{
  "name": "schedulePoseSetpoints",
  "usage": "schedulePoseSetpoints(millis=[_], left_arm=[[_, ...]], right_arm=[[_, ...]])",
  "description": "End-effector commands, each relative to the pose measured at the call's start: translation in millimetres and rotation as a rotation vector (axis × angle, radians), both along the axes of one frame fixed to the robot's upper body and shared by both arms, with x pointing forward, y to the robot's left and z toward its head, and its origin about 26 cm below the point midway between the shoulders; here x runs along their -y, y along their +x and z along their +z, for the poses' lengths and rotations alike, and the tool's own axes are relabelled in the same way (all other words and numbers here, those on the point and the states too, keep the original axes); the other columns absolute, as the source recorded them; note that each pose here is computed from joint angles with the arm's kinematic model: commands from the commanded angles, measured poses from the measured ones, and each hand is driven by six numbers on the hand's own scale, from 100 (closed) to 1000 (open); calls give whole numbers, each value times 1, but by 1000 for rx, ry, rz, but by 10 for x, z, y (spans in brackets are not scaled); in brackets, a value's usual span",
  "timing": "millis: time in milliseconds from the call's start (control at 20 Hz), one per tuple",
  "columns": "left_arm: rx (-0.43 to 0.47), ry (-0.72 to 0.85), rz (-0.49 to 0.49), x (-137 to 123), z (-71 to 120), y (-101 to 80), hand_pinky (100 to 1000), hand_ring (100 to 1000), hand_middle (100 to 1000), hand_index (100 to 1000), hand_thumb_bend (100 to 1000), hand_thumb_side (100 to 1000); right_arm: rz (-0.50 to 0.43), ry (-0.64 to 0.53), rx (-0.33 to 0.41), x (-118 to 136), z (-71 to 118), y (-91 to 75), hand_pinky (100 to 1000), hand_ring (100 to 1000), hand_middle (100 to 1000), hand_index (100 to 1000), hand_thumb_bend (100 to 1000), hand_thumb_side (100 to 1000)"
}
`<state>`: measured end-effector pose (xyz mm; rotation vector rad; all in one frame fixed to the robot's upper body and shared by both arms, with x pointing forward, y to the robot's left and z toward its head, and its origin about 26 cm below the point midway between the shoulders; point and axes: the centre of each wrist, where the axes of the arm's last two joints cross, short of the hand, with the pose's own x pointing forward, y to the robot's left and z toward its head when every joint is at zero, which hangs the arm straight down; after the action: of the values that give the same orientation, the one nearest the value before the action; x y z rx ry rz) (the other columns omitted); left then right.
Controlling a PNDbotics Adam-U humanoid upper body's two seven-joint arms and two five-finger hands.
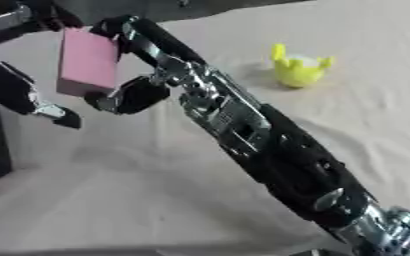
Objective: Pick up the objects with one hand, pass them to the other hand, and then place them into the box on the other side of the table.
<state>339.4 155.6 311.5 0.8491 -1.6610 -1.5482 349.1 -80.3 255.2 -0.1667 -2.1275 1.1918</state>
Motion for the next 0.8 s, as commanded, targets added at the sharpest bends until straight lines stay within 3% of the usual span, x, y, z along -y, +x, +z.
schedulePoseSetpoints(millis=[50, 400, 800], left_arm=[[64, -12, 11, -15, 104, -3, 840, 820, 800, 877, 862, 335], [113, -63, 14, 0, 101, -2, 832, 807, 786, 858, 758, 372], [133, -91, 9, 12, 85, -11, 820, 791, 754, 801, 654, 339]], right_arm=[[21, 6, 36, -10, 108, -48, 782, 612, 469, 530, 390, 100], [25, 7, 30, -10, 109, -55, 784, 617, 469, 529, 391, 100], [32, 0, 30, -10, 105, -65, 785, 619, 469, 529, 392, 100]])
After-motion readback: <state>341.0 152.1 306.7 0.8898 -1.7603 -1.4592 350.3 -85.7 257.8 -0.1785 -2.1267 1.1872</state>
